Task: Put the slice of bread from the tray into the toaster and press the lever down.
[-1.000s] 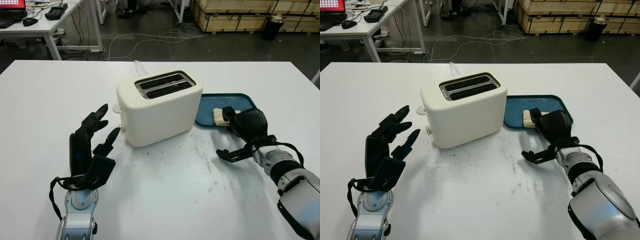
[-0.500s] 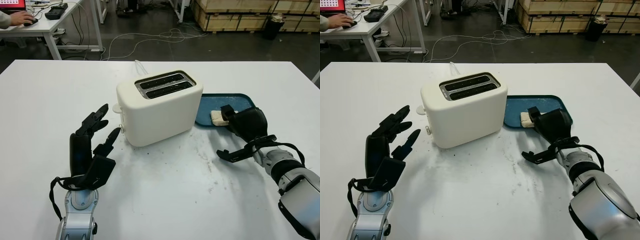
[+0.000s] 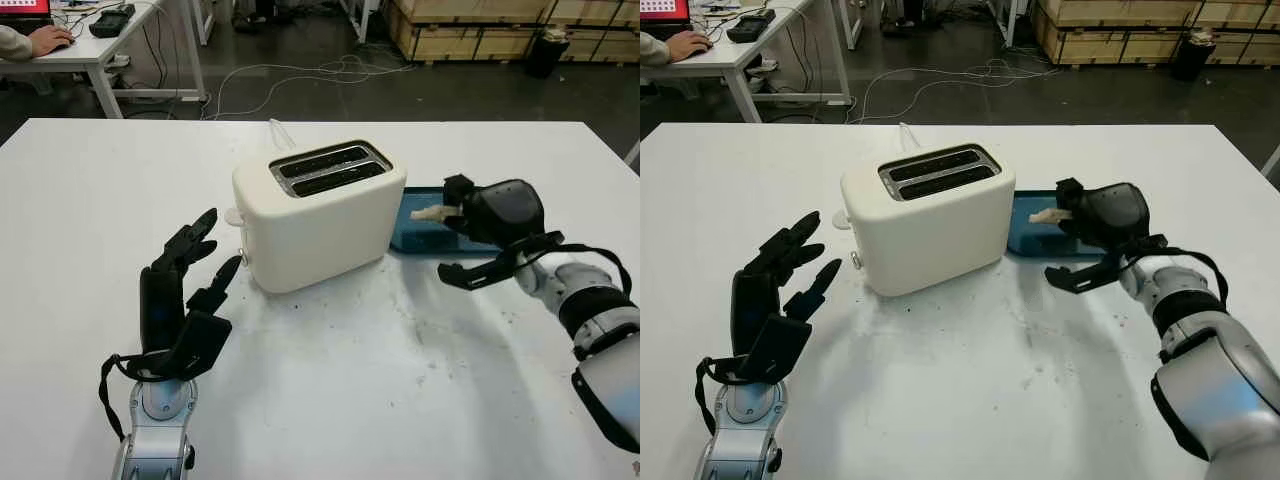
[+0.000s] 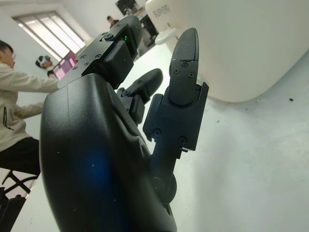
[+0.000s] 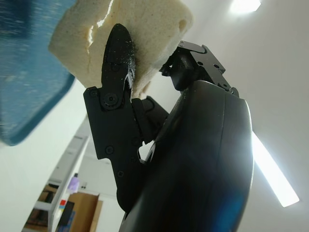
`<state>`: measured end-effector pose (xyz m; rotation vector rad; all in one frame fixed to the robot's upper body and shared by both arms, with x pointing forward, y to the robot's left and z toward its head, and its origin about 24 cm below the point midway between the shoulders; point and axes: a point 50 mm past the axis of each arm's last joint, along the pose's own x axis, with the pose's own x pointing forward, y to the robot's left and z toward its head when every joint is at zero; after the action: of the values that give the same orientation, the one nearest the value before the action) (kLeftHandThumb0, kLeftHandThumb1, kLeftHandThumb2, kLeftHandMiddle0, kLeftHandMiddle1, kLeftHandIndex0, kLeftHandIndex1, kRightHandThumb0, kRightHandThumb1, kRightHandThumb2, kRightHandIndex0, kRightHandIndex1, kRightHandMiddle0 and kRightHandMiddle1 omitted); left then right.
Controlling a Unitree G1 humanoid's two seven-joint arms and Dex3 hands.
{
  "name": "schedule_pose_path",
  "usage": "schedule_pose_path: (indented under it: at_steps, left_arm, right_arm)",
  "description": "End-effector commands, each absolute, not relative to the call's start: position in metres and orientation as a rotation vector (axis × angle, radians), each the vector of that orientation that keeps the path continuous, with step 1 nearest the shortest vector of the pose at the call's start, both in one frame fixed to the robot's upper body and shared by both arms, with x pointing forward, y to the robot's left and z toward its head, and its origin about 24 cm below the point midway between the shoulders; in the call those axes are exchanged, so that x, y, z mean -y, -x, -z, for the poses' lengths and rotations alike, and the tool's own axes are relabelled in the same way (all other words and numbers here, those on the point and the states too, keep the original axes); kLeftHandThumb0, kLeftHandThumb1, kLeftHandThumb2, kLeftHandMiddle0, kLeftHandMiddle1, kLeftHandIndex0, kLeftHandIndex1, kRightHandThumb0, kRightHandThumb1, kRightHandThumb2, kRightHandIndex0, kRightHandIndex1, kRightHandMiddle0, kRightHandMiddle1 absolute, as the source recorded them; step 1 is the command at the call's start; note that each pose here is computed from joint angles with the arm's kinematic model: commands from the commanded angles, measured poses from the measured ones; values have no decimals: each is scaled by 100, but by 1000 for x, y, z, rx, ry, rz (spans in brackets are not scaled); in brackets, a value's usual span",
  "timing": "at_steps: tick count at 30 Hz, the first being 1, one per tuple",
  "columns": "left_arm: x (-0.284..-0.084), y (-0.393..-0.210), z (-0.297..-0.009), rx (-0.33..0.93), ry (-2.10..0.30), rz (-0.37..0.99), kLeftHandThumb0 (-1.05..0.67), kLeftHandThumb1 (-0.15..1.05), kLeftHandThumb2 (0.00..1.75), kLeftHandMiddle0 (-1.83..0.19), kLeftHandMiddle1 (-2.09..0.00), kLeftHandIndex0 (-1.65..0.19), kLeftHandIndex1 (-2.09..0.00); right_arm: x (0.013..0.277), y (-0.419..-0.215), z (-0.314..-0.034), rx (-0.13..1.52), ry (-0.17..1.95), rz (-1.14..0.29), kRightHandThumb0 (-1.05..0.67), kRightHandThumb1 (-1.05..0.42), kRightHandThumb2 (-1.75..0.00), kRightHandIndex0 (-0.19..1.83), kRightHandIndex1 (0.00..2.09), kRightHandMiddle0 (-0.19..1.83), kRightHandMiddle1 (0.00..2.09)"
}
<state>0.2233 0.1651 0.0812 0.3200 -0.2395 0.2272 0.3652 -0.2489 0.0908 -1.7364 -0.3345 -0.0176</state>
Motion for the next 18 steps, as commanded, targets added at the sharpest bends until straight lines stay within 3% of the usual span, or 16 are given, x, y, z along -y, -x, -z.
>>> schedule_pose_path:
  at_steps: [1,5,10,18]
  left_arm:
    - [-166,-223,-81,240,-323,-229,-39,92,22,-40,-74,-58,0]
    - [-166,-223,-81,239,-318,-228,-39,92,21,-40,-75,-58,0]
    - [-166,-223,-81,240,-320,-228,-39,92,20,-39,-76,-59,0]
    - [-166,-223,-81,242,-314,-231,-40,92,21,-39,-77,-59,0]
  right_arm:
    - [250,-371,-111,382,1692,65,-58,-92,-49,100,175,65,175]
    - [252,-376,-131,409,1694,77,-60,-92,-50,98,175,65,175]
    - [257,-382,-171,445,1608,85,-60,-92,-39,96,175,68,175]
    - [255,-387,-245,447,1340,-75,-60,-92,-30,96,175,75,175]
